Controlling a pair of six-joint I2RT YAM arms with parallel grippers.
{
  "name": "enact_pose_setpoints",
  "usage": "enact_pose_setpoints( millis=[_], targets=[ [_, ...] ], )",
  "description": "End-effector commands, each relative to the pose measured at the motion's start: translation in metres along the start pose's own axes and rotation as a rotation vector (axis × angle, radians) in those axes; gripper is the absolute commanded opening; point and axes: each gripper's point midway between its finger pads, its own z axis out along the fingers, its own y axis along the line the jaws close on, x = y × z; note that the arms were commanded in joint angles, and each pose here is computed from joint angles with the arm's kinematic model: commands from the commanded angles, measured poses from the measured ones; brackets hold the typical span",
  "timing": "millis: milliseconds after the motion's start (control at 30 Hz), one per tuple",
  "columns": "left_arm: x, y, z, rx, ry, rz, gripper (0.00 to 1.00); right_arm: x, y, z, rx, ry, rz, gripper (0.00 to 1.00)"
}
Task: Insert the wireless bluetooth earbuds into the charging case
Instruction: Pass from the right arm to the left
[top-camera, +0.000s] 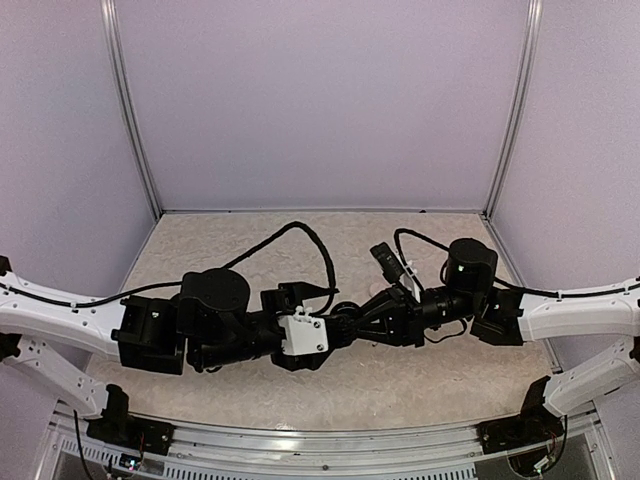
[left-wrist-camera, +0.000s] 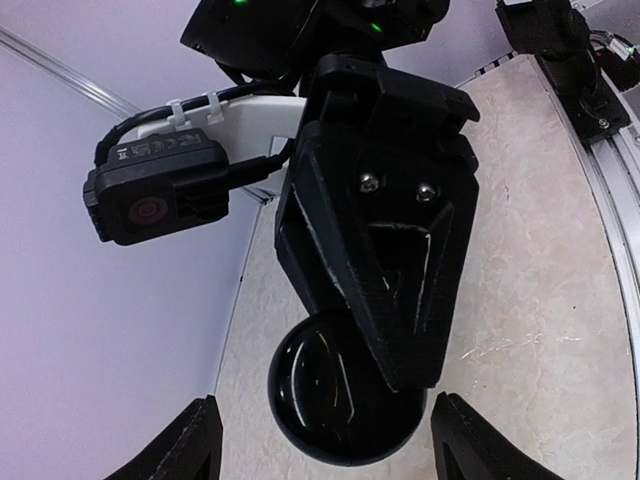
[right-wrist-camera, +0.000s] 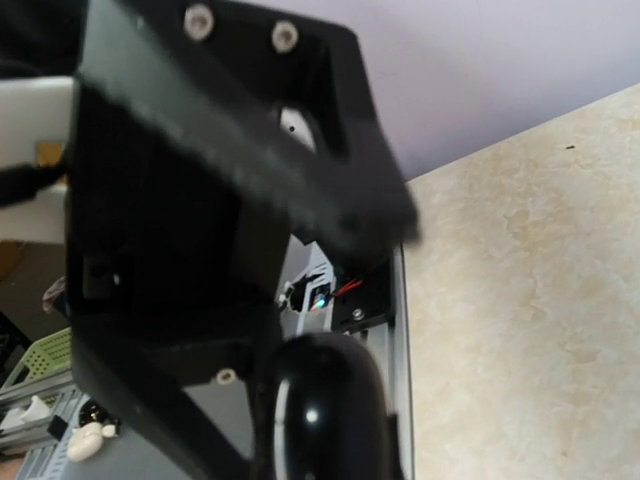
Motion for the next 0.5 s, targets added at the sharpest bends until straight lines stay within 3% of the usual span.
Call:
enact_pose_setpoints(
  millis=[0,267,467],
  targets=[
    [-0.014,-0.007,0.005,0.060,-0.032,0.031,0.70,-0.011,0.005,0.002,-0.029,-0.008,0.001,0.00],
    [-0.009,-0.008,0.014,0.083,-0.014,0.012,0.66,-0.010,0.004,0.003,-0.036,-0.002,0.006,0.00],
    [-0.006,-0.006,0.016,0.067,-0.008,0.003,0.56,-0.010,0.004,0.004,-0.042,0.002,0.009,0.00]
  ],
)
